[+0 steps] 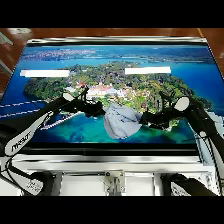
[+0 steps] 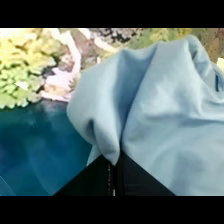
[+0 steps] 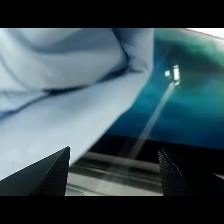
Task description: Fold the shirts.
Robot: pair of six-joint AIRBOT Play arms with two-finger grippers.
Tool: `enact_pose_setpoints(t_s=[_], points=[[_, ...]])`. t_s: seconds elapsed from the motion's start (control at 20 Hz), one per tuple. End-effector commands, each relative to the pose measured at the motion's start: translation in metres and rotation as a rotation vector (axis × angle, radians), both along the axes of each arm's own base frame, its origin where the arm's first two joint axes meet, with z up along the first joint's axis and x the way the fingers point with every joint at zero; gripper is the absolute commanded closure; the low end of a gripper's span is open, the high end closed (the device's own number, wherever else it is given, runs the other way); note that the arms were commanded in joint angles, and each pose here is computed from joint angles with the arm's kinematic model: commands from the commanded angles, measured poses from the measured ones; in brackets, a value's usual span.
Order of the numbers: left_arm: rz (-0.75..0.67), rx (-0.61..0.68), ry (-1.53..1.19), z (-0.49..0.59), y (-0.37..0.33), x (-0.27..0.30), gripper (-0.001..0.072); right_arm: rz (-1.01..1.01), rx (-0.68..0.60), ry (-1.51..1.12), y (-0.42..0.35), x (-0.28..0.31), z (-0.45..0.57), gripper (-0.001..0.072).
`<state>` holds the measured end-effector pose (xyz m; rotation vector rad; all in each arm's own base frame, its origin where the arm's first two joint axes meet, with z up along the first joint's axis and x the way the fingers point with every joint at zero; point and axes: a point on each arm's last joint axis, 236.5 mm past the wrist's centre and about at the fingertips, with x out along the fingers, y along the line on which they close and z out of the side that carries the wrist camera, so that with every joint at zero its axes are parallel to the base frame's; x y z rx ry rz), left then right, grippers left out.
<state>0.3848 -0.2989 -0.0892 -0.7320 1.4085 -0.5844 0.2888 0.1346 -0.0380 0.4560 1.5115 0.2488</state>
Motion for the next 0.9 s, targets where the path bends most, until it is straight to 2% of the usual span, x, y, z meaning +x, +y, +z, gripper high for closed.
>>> enact_pose_setpoints(t_s=[0.0,0.15,0.3,0.35,0.4,0.45,0.5,0.65,0.85], points=[[-0.032,-0.016,-0.011,0.011,-0.002,-0.005,0.067,-0.142,0.143,0.059,0.021,0.019,-0.033,0.0027],[-0.058,-0.026,-0.017,0.017,-0.004,-0.009,0.067,-0.206,0.219,0.124,0.025,0.025,-0.048,0.0027],[-0.066,-0.027,-0.028,0.019,-0.004,-0.009,0.067,-0.208,0.205,0.15,0.028,0.023,-0.063,0.003],[-0.068,-0.026,-0.031,0.019,-0.004,-0.009,0.067,-0.212,0.197,0.134,0.03,0.027,-0.066,0.0128],[-0.068,-0.026,-0.032,0.019,-0.004,-0.009,0.067,-0.222,0.189,0.107,0.029,0.033,-0.067,0.0317],[-0.066,-0.027,-0.035,0.02,-0.002,-0.008,0.067,-0.234,0.187,0.089,0.028,0.038,-0.067,0.0568],[-0.057,-0.026,-0.044,0.022,0.001,-0.004,0.0671,-0.241,0.191,0.086,0.027,0.04,-0.065,0.0652],[-0.003,-0.03,-0.144,0.055,0.023,0.019,0.0671,-0.19,0.202,-0.021,0.017,0.048,-0.036,0.0652],[0.068,-0.065,-0.5,0.194,0.069,0.052,0.0671,-0.138,0.192,-0.429,-0.016,0.082,0.078,0.0652]])
